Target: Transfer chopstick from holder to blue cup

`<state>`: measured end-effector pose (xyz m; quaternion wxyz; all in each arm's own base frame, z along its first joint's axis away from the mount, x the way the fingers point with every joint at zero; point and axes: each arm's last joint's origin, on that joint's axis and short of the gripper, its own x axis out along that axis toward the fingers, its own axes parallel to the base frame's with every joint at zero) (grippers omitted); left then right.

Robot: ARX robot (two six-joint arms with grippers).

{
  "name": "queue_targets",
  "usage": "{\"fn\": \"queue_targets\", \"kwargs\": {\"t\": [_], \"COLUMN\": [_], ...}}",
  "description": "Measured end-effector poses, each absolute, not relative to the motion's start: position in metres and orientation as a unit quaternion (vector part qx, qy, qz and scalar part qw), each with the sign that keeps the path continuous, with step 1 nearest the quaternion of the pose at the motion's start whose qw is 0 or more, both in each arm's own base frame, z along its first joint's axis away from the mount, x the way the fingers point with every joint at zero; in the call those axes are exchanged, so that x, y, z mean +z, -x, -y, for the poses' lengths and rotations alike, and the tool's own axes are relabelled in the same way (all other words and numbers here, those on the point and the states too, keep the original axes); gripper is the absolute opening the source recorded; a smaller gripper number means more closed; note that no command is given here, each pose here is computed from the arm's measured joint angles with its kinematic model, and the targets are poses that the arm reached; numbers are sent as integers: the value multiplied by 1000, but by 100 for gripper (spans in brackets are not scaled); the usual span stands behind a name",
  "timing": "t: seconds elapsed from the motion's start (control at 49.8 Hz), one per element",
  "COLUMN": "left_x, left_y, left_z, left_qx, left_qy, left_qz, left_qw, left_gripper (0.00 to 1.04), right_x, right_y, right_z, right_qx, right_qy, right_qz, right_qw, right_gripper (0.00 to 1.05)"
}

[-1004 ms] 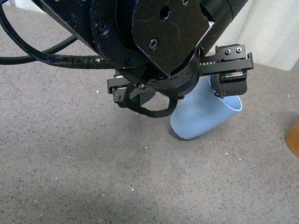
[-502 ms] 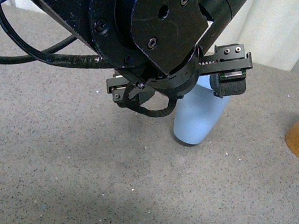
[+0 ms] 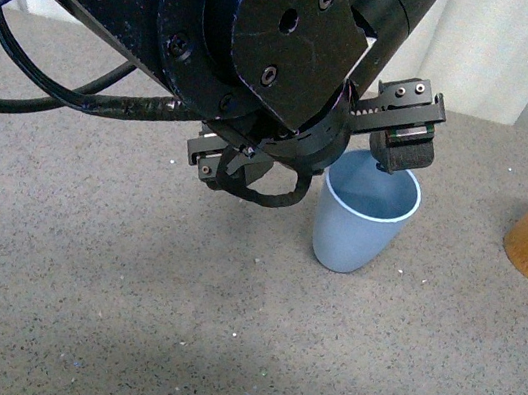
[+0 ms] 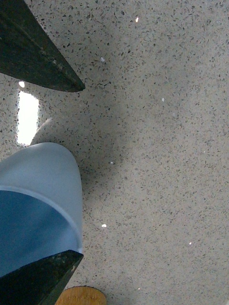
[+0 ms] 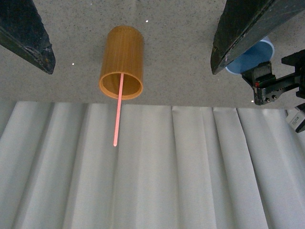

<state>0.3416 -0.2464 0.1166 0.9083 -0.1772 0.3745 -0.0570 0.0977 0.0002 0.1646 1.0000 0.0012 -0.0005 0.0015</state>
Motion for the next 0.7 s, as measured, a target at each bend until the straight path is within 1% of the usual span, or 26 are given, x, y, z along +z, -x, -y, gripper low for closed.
{"fn": "queue_targets", "kwargs": {"t": [0.181, 0.241, 0.281, 0.301, 0.321, 0.341, 0.381, 0.442, 0.462, 0.502, 0.522, 0.562, 0.582, 0.642, 0.703], "left_x": [116, 117, 117, 116, 116, 115, 115, 121, 123, 133, 135, 148, 151, 153, 147], "left_y": [-343, -345, -345, -346, -346, -345, -335, -319, -317, -305, -304, -287, -282, -252, -228], "left_z": [244, 242, 240, 237, 235, 228, 207, 173, 167, 145, 142, 113, 105, 65, 40], "left_qx": [-48, -38, -34, -28, -24, -13, -11, -12, -14, -13, -13, -11, -10, -10, -9], "left_qy": [181, 182, 172, 163, 158, 140, 112, 81, 77, 64, 60, 52, 47, 27, 15], "left_qz": [-379, -372, -350, -311, -289, -228, -148, -81, -71, -34, -29, 8, 14, 15, -5], "left_qw": [906, 910, 920, 936, 944, 964, 983, 993, 994, 997, 998, 999, 999, 999, 1000], "left_gripper": [98, 98, 97, 93, 91, 86, 77, 66, 65, 57, 57, 47, 44, 29, 18], "right_x": [165, 165, 165, 165, 165, 165, 165, 165, 165, 165, 165, 165, 165, 165, 165], "right_y": [-98, -98, -98, -98, -98, -98, -98, -98, -98, -98, -98, -98, -98, -98, -98], "right_z": [0, 0, 0, 0, 0, 0, 0, 0, 0, 0, 0, 0, 0, 0, 0], "right_qx": [2, 2, 2, 2, 2, 2, 2, 1, 0, 0, 0, 0, 0, 2, 2], "right_qy": [-1, -1, -1, -1, -1, -1, -1, -1, -1, -1, -1, -1, -1, -1, -1], "right_qz": [0, 0, 0, 0, 1, 0, 1, 0, 0, 0, 0, 0, 0, 1, 1], "right_qw": [1000, 1000, 1000, 1000, 1000, 1000, 1000, 1000, 1000, 1000, 1000, 1000, 1000, 1000, 1000], "right_gripper": [95, 95, 95, 95, 95, 95, 95, 95, 95, 95, 95, 95, 95, 95, 95]}}
